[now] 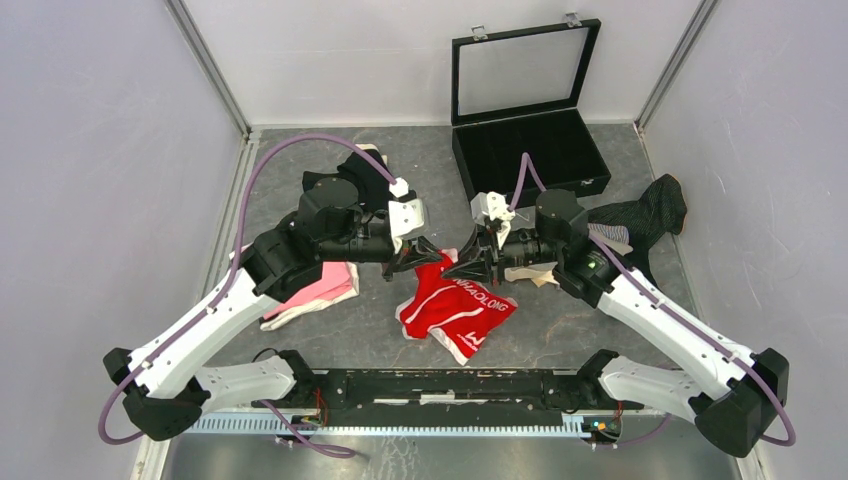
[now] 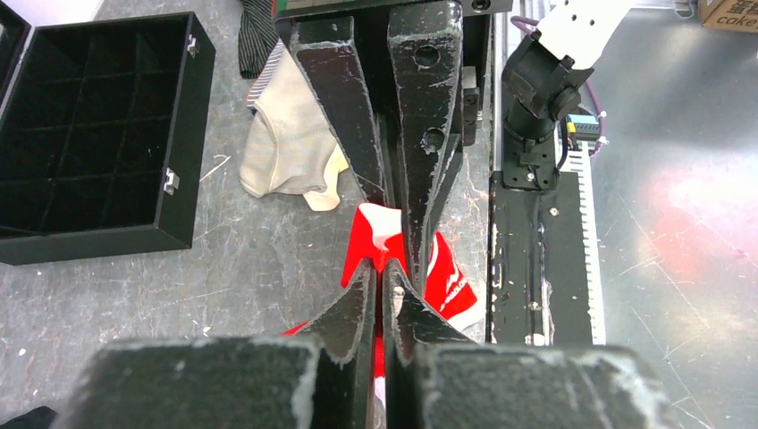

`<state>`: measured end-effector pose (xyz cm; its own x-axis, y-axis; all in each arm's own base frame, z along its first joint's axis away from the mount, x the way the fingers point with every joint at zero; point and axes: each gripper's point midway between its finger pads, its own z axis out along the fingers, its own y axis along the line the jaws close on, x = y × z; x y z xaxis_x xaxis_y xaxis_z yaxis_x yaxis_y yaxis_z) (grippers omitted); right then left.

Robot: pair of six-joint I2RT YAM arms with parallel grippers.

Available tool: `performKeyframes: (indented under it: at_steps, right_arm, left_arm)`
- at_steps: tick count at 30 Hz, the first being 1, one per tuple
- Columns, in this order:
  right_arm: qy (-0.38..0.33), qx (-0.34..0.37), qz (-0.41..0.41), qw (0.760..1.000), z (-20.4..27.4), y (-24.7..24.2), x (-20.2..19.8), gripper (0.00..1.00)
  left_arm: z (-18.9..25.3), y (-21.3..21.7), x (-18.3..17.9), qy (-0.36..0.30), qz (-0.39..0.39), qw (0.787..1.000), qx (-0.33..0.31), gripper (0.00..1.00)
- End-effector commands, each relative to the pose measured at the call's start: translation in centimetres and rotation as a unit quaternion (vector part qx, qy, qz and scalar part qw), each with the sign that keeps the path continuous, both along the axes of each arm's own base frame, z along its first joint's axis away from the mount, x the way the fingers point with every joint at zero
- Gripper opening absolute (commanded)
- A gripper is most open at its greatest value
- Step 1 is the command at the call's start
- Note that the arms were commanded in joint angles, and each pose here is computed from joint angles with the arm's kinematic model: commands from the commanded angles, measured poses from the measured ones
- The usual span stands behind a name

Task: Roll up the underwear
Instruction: Flatten out the underwear at the center of the board.

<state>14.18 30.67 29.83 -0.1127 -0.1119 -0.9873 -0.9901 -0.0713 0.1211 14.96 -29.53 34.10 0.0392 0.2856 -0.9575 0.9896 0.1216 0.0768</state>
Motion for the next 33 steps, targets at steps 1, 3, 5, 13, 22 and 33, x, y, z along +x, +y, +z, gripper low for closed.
performKeyframes:
  at_steps: [1, 3, 5, 13, 22, 33]
  right_arm:
    - [-0.043, -0.022, -0.035, 0.998, 0.4, -0.4, 1.5, 0.19]
    - [-0.056, -0.047, -0.071, 0.995, -0.6, -0.9, 2.7, 0.41]
    - [-0.066, -0.062, -0.098, 0.991, -1.2, -1.3, 3.7, 0.53]
    - [-0.116, -0.02, -0.084, 0.99, 0.3, -1.1, 3.4, 0.74]
    - [-0.182, 0.013, -0.07, 0.981, 0.4, -1.7, 2.3, 0.69]
    - [-0.183, -0.072, -0.105, 0.975, -4.0, -3.5, 3.3, 0.73]
  left_arm:
    - [1.9, 0.3, -0.2, -0.033, -0.004, 0.999, -0.025, 0.02]
    - [2.2, 0.4, -0.2, -0.036, -0.001, 0.999, -0.026, 0.02]
    - [2.5, 0.5, -0.1, -0.039, 0.001, 0.999, -0.028, 0.02]
    - [2.1, 0.5, 0.7, -0.031, 0.022, 0.999, -0.011, 0.02]
    - [2.1, 0.5, 2.4, -0.021, 0.066, 0.998, 0.0, 0.02]
    - [3.9, 2.9, 3.8, -0.072, 0.126, 0.989, 0.009, 0.02]
